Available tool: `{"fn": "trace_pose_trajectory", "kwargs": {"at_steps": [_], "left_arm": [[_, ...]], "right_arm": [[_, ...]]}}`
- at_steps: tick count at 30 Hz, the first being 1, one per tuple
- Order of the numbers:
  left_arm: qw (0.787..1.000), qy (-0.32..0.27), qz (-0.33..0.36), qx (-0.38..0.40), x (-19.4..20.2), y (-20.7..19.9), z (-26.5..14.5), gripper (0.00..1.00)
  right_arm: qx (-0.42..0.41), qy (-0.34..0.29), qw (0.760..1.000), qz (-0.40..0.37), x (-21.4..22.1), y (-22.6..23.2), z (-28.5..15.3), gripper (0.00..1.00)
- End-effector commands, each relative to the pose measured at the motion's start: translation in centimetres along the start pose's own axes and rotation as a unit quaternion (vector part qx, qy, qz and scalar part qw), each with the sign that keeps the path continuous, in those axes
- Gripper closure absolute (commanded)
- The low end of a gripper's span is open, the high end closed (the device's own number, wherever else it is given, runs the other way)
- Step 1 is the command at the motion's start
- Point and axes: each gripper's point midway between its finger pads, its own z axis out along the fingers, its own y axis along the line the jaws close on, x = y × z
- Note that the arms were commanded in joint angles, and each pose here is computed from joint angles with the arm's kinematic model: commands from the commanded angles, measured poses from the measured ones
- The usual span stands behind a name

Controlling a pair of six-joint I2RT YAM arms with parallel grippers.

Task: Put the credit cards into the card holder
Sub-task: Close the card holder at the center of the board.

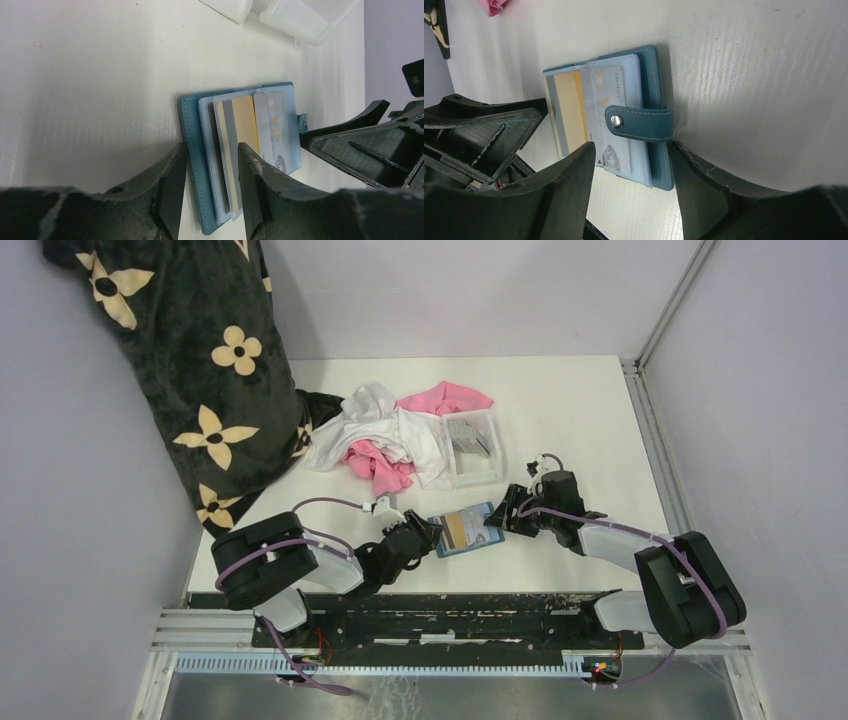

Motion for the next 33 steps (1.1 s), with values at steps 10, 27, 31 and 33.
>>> {"fn": "trace_pose_trajectory", "kwargs": {"at_steps": [10, 27, 31, 33], "left_arm": [[0.996, -0.028, -0.041, 0.076, -2.5, -5.5, -0.9, 0.52], [0.991, -0.005, -0.046, 0.125, -1.6, -9.7, 0.2, 0.54], [0.990, 0.002, -0.046, 0.132, -1.1, -10.5, 0.6, 0.54], [0.990, 0.006, -0.045, 0.134, -0.7, -10.7, 0.8, 0.54]], "right_arm": [[0.024, 0.030, 0.999, 0.003, 2.5, -1.0, -0.2, 0.37], [0.030, 0.028, 0.999, -0.004, 2.5, -0.5, 0.1, 0.37], [0.049, 0.027, 0.998, -0.015, 2.5, -1.0, 0.1, 0.37], [0.059, 0.025, 0.998, -0.024, 2.4, -1.2, 0.1, 0.37]]}}
